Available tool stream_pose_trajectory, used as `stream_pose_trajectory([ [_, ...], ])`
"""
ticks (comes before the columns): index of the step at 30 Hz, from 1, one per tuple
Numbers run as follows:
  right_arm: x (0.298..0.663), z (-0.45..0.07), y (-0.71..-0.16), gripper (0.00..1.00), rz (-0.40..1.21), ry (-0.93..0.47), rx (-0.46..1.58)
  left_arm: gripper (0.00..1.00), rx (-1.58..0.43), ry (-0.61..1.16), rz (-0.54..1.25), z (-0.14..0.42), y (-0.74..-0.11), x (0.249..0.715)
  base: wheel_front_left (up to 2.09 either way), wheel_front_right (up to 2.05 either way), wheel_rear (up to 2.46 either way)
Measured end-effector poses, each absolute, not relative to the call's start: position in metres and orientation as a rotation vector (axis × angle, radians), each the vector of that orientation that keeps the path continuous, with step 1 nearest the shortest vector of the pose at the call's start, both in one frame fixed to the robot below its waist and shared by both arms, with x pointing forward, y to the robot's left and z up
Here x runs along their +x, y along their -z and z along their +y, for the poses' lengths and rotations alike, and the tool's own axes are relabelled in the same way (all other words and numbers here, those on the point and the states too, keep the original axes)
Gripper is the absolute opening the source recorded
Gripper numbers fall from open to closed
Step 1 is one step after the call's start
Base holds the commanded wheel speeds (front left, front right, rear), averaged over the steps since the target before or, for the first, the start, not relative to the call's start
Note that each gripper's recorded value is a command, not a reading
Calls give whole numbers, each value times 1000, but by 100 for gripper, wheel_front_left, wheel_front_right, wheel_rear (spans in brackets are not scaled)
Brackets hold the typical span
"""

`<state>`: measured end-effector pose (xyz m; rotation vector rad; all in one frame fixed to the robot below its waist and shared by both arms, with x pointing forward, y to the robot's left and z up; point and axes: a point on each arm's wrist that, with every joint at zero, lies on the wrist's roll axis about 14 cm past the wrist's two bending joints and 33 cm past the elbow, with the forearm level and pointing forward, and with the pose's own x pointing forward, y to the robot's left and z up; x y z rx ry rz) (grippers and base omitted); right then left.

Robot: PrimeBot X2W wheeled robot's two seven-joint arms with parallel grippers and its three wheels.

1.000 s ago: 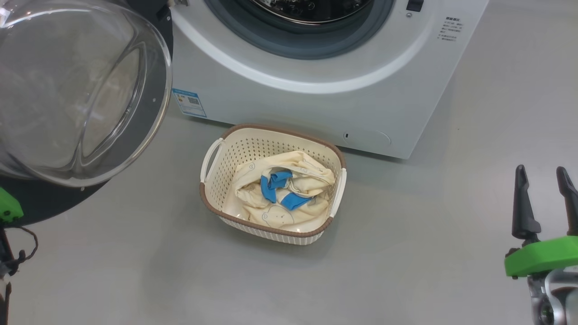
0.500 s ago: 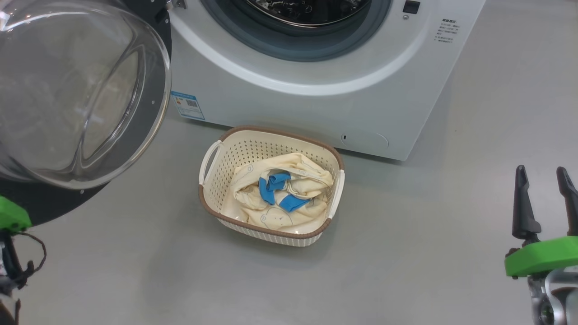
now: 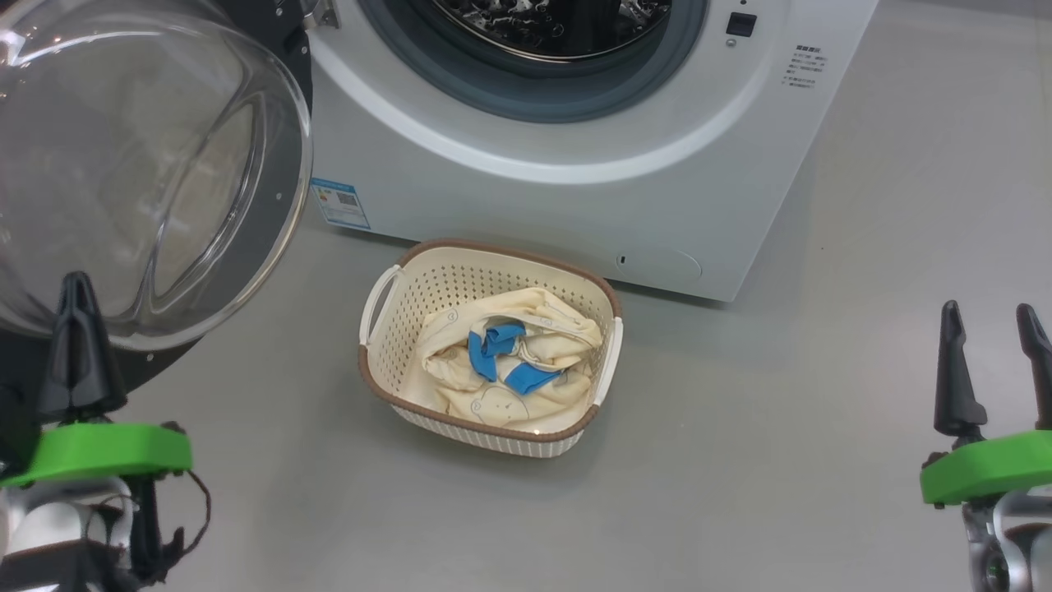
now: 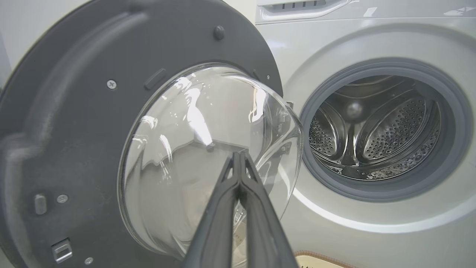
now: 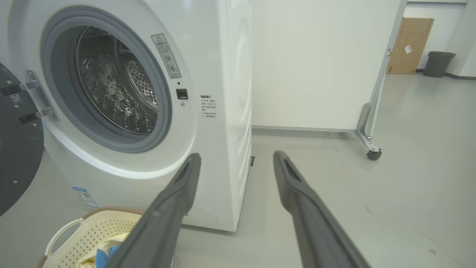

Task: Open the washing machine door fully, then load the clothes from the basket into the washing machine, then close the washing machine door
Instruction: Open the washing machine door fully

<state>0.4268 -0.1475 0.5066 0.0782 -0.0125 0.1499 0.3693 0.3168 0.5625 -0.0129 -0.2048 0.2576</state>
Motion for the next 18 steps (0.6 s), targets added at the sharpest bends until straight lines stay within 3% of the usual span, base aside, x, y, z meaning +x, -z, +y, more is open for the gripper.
stream_pose_trajectory([
  [1, 426, -148, -507, 100, -14, -149, 78, 0, -22, -235, -206, 308, -562, 370, 0, 0, 0],
  [2, 425, -149, -508, 100, -17, -147, 78, 7, -31, -216, -210, 300, -563, 372, 0, 0, 0],
  [5, 422, -152, -511, 100, -23, -139, 76, 45, -51, -147, -206, 278, -564, 376, 0, 0, 0],
  [6, 421, -153, -512, 100, -25, -137, 75, 69, -55, -131, -209, 272, -565, 377, 0, 0, 0],
  [7, 420, -154, -512, 100, -26, -135, 75, 69, -61, -114, -204, 266, -564, 379, 0, 0, 0],
  [8, 419, -154, -513, 100, -27, -134, 75, 99, -67, -99, -200, 260, -563, 380, 0, 0, 0],
  [18, 406, -165, -517, 100, -35, -105, 71, 100, -89, 47, -121, 207, -540, 397, 0, 0, 0],
])
